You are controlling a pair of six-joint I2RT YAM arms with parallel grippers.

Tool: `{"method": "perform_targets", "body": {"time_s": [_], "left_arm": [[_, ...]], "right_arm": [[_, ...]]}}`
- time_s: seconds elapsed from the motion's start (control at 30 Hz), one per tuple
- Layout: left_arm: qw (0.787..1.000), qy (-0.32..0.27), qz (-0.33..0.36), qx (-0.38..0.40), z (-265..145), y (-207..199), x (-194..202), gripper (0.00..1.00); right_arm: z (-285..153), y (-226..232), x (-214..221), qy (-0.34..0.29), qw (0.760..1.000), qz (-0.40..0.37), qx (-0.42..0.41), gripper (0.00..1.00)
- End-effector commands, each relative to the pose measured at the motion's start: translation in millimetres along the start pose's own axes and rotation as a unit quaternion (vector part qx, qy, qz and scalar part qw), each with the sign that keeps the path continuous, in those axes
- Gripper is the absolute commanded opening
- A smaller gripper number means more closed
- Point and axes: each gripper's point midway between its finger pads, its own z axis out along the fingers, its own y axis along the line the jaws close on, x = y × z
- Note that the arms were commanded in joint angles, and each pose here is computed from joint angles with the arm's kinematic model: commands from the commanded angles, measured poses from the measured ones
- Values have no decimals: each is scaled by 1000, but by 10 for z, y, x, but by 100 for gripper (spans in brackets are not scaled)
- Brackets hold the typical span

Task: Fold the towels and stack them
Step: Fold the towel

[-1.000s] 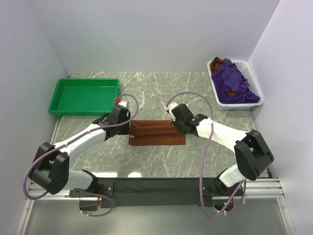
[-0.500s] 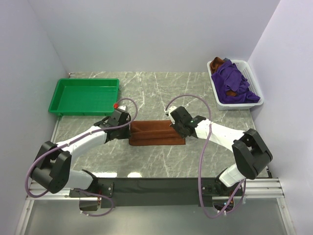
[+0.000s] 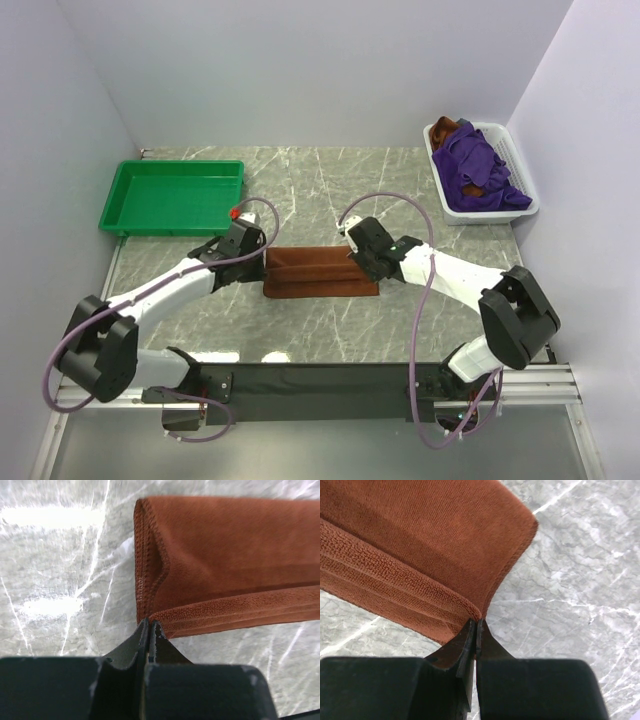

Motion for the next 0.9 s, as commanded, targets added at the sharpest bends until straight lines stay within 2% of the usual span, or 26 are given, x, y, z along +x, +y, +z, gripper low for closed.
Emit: {"method": "perform_targets", "body": {"time_s": [0.0, 0.27, 0.4, 0.43, 0.5, 0.63, 0.7, 0.73, 0.87], "left_arm": [[999, -32, -2, -28, -173, 99, -181, 1], [1000, -4, -7, -18, -85, 112, 35, 2], [1000, 13, -8, -24, -10, 146, 154, 10], [999, 16, -9, -26, 3, 150, 174, 16], [1000, 18, -6, -23, 1, 133, 194, 20], [1000, 11, -6, -18, -55, 97, 171, 44], [1000, 4, -6, -13, -135, 70, 126, 55], [1000, 1, -9, -9, -169, 51, 107, 61], [999, -26, -29, 15, -426, -61, -51, 73]], "right_arm": [[-212, -215, -22, -2, 999, 5, 41, 0], [-136, -96, 121, 17, 999, 0, 28, 0], [-87, -25, 193, 27, 999, -8, 18, 4], [-83, 0, 199, 27, 1000, -8, 14, 5], [-68, 39, 230, 32, 999, -10, 6, 8], [-94, 109, 266, 38, 999, -10, -8, 13], [-152, 146, 229, 30, 999, -10, -18, 23], [-199, 174, 244, 33, 999, -10, -26, 25], [-537, 298, 18, -13, 997, 14, -77, 37]]}}
